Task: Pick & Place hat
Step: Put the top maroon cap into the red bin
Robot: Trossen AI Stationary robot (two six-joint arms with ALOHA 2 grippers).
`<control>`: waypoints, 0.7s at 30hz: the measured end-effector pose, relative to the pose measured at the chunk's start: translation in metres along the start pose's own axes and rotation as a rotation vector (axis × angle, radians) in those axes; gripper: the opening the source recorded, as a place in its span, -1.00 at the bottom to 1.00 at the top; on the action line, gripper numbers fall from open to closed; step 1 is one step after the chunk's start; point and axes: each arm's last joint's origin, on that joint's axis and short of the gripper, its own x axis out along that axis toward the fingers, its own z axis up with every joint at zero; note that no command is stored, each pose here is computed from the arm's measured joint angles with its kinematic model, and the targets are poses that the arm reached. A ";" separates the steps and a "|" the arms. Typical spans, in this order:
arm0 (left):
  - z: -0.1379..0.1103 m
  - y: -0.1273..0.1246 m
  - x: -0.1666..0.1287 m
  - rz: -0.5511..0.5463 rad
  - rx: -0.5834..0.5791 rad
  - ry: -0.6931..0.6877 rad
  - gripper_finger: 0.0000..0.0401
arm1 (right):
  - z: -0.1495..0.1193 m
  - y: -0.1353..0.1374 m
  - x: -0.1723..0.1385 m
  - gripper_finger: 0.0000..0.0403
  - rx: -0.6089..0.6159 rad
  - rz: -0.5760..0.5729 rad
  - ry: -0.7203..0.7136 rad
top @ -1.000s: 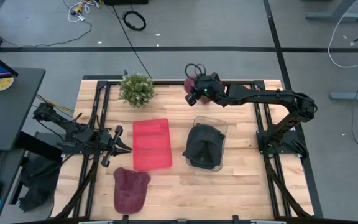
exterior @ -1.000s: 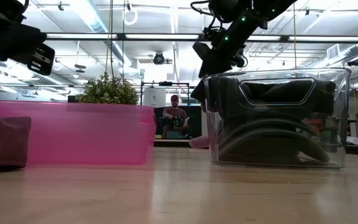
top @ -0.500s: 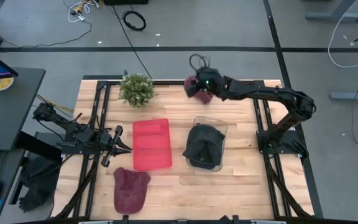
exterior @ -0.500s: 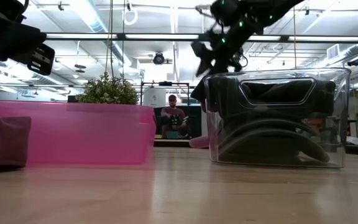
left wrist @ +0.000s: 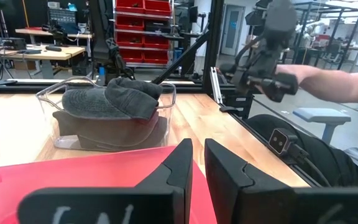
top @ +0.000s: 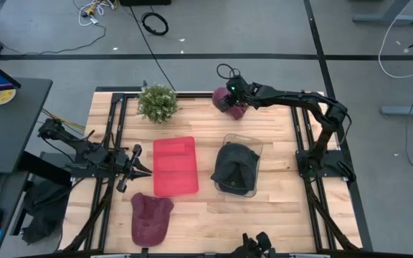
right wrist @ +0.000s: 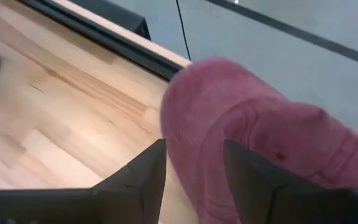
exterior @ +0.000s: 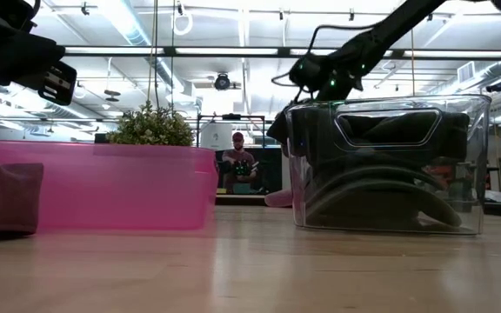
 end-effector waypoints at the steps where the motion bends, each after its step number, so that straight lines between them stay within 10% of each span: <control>1: 0.000 0.000 0.000 0.000 0.000 -0.001 -0.78 | -0.001 -0.002 0.004 -0.19 0.003 -0.006 0.011; 21: 0.000 0.000 0.000 0.000 0.000 0.000 -0.78 | -0.028 -0.017 0.049 -0.33 0.030 -0.009 0.233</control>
